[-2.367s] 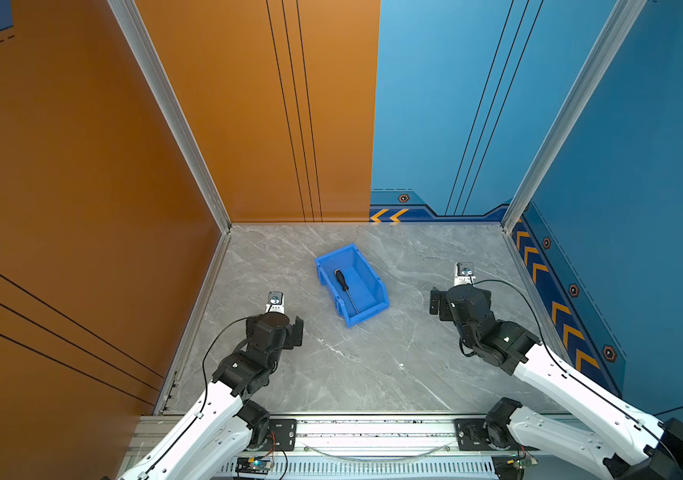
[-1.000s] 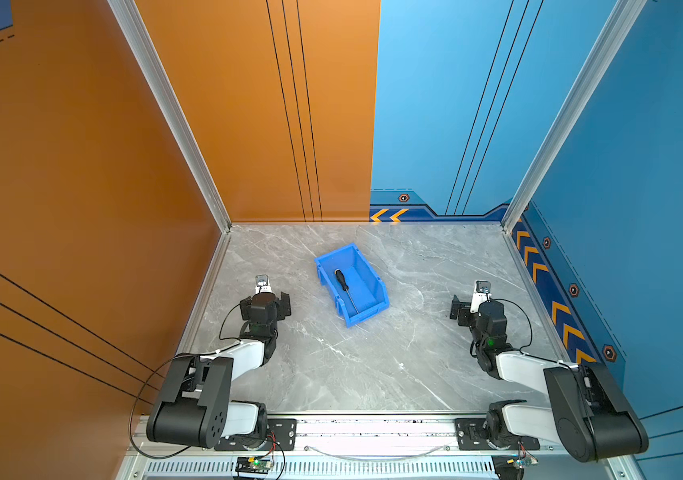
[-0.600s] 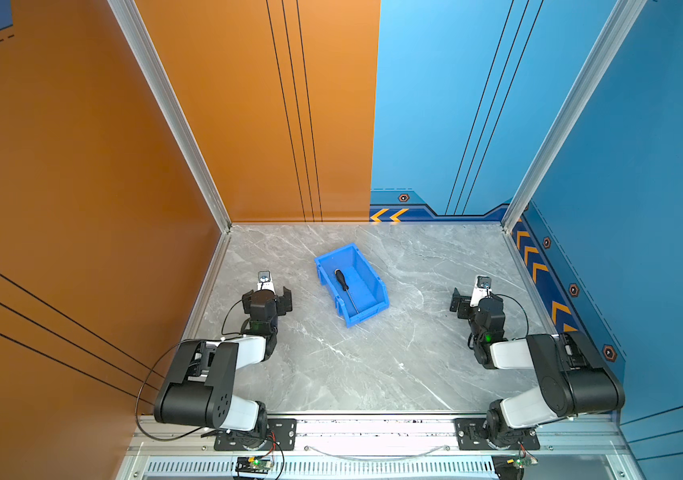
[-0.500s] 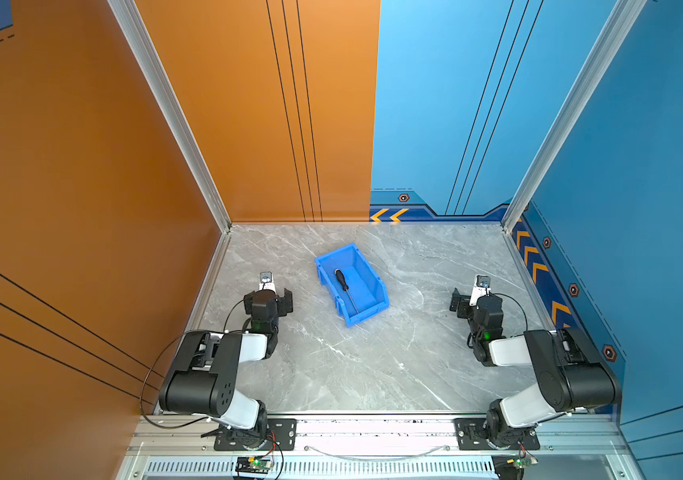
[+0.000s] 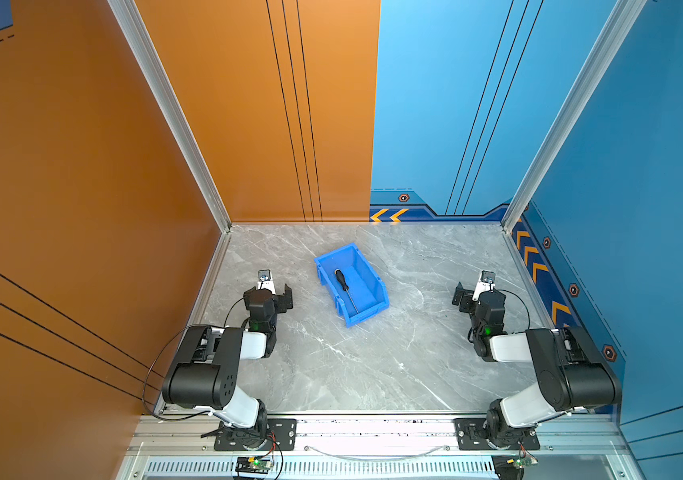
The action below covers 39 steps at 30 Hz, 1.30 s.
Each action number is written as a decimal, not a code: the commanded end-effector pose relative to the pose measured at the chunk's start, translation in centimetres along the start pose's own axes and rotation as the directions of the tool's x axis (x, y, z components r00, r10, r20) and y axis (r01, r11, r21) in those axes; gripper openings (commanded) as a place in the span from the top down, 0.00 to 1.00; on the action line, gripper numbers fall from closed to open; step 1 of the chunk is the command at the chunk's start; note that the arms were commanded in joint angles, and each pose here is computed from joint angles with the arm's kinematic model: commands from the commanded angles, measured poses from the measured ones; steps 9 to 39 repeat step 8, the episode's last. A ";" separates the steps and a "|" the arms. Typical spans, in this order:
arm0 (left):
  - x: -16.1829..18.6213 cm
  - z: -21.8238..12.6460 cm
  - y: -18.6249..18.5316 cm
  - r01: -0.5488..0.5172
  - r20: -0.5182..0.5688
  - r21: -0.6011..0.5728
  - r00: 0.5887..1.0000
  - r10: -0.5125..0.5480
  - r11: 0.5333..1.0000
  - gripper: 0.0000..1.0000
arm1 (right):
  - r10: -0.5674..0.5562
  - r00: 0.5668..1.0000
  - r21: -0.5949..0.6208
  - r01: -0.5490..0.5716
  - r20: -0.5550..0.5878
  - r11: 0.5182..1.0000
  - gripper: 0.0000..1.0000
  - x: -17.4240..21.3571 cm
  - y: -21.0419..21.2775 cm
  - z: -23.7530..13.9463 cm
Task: Put the screwdriver in the bin
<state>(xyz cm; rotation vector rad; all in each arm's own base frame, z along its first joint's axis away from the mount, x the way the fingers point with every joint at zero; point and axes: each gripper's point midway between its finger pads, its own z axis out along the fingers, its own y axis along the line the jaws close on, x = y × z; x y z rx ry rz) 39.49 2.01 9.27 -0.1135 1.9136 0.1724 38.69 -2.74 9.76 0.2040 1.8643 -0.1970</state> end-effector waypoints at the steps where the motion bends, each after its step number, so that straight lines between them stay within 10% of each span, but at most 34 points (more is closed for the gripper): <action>1: 0.2 0.0 -0.7 -0.028 0.003 0.035 1.000 0.028 0.999 0.02 | 0.018 1.000 0.023 -0.018 -0.008 1.000 0.00 0.1 -0.4 0.2; 39: 0.3 0.1 -0.7 -0.022 -0.002 0.046 1.000 0.022 0.999 0.02 | 0.017 1.000 0.022 -0.017 -0.008 1.000 0.00 0.1 -0.4 0.2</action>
